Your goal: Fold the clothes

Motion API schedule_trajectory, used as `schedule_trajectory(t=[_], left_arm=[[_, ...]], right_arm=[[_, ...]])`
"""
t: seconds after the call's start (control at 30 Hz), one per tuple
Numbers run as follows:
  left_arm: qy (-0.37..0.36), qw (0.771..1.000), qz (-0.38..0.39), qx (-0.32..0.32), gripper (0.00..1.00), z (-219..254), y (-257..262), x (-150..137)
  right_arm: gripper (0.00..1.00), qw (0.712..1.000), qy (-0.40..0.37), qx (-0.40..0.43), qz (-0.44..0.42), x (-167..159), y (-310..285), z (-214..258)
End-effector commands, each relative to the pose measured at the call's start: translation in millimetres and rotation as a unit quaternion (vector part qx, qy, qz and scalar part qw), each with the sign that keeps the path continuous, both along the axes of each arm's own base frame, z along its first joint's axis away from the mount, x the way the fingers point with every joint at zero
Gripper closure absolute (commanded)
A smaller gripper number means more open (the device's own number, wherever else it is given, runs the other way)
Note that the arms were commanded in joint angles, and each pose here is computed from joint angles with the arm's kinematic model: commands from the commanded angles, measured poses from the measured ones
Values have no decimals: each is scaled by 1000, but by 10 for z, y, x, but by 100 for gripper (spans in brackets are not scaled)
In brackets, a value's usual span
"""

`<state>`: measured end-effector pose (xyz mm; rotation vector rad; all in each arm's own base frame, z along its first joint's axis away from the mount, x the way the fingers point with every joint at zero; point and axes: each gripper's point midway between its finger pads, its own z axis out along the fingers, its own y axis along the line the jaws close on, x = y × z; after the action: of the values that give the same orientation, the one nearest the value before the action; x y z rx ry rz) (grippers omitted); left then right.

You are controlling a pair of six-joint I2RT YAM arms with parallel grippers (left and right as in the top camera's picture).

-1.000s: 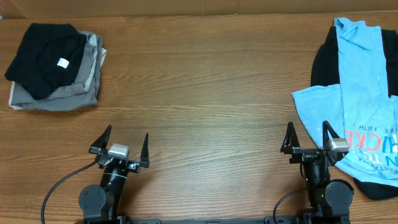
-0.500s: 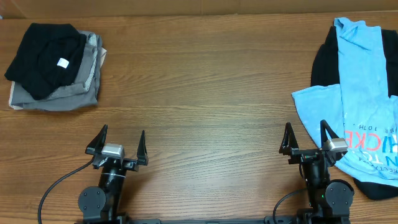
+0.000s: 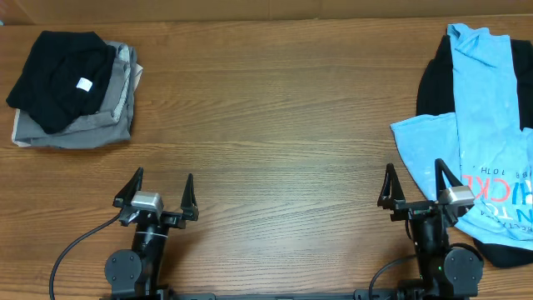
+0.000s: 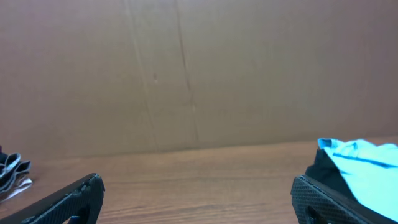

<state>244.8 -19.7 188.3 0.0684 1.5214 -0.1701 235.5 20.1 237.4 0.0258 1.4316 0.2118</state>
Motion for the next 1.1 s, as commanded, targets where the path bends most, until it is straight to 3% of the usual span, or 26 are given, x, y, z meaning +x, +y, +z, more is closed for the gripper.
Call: schedule_trajectory(t=[0.0, 0.27, 0.5, 0.83, 1.07], left_arm=[[-5, 1000, 6, -26, 0, 64, 28, -12], [0, 1000, 10, -27, 0, 197, 40, -4], [53, 998, 14, -27, 0, 363, 58, 114], [160, 986, -21, -33, 0, 1029, -19, 630], [280, 959, -40, -34, 0, 1130, -49, 989]], right_arm=[[0, 1000, -28, -12, 0, -71, 4, 257], [0, 1000, -11, -21, 3, -5, 18, 337], [0, 1000, 6, -23, 10, 80, 43, 508], [0, 988, 153, -23, 18, 342, 64, 732], [0, 967, 254, -21, 19, 551, 66, 769]])
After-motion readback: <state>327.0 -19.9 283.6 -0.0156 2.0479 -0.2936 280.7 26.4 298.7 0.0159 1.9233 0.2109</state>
